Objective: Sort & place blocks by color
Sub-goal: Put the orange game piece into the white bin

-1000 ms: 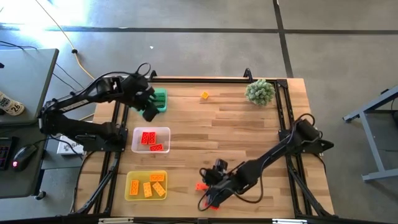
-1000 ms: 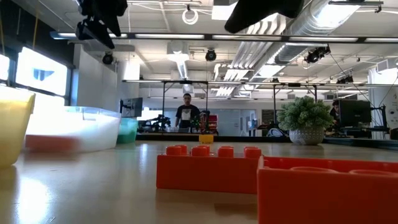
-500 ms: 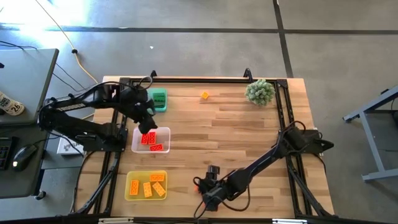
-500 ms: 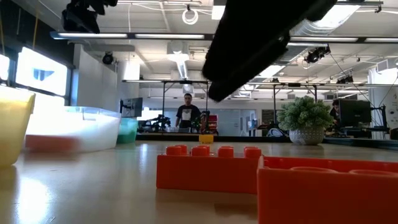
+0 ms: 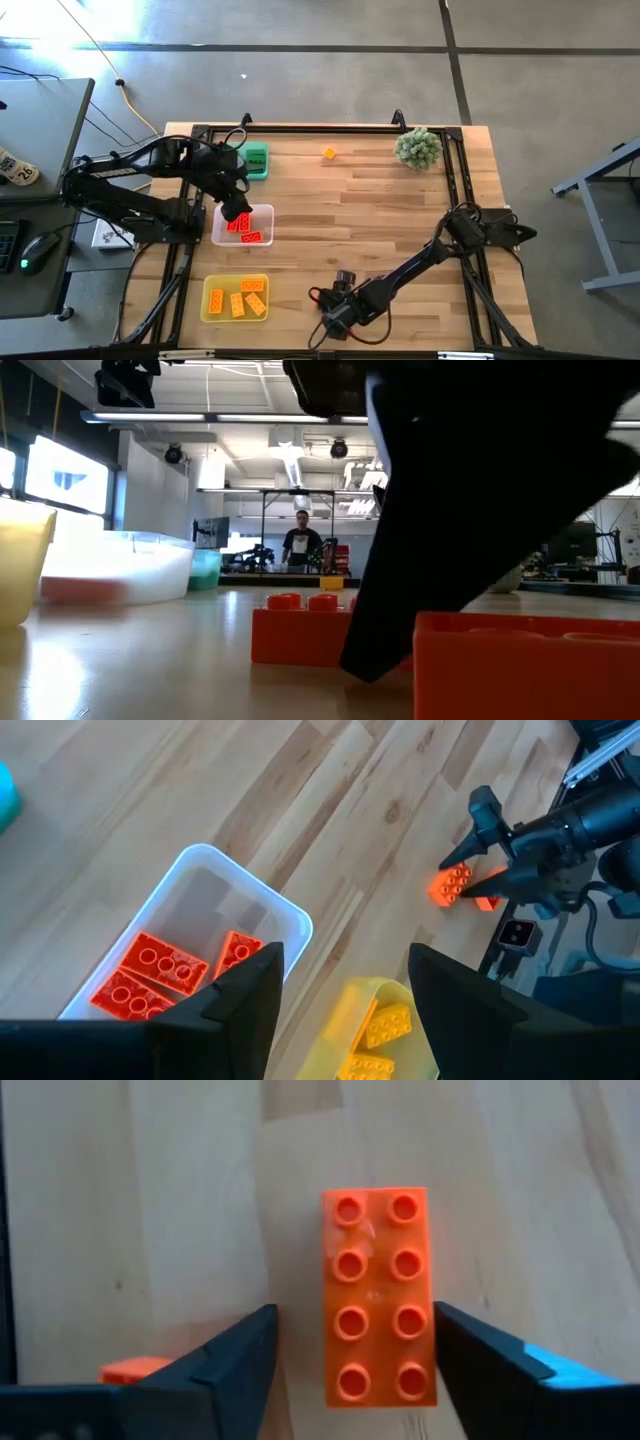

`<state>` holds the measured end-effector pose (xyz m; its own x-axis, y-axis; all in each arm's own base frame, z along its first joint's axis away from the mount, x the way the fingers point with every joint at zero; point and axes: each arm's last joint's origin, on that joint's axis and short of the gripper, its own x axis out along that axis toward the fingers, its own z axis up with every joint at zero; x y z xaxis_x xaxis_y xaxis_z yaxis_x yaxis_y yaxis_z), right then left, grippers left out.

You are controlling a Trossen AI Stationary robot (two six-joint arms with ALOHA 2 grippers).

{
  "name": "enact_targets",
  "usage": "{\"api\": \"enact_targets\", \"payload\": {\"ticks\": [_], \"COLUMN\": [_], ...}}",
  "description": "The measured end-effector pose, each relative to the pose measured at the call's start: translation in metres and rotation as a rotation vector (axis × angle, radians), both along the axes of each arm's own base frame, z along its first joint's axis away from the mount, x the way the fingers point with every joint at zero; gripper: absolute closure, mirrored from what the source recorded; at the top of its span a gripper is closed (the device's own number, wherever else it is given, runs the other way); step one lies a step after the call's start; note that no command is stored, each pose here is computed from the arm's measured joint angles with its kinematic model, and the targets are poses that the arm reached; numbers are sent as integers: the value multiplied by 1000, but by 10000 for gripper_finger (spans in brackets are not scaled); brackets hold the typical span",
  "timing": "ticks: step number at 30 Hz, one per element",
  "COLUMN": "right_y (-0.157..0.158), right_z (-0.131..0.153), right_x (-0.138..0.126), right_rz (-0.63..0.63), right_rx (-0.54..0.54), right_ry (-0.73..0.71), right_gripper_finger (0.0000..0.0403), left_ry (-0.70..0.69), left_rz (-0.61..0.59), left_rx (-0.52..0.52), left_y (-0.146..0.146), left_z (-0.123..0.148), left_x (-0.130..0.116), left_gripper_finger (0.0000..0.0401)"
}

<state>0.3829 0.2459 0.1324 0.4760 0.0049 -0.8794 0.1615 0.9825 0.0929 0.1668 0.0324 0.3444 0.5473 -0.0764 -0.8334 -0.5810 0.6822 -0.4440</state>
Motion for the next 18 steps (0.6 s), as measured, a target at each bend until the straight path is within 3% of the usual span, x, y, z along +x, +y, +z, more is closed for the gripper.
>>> {"api": "enact_targets", "payload": {"ticks": [7,13,18], "right_y": [-4,-12,-23], "right_z": [0,2,13], "right_x": [4,10,29], "right_rz": [-65,-73,-58], "right_rx": [52,92,122], "right_ry": [3,11,-29], "right_gripper_finger": [291,291,291], "left_ry": [-1,-7,-18], "left_rz": [-16,-28,-28], "left_rx": [10,24,105], "left_y": [0,0,2], "left_z": [0,1,3], "left_x": [0,-1,-5], "left_gripper_finger": [197,197,199]}}
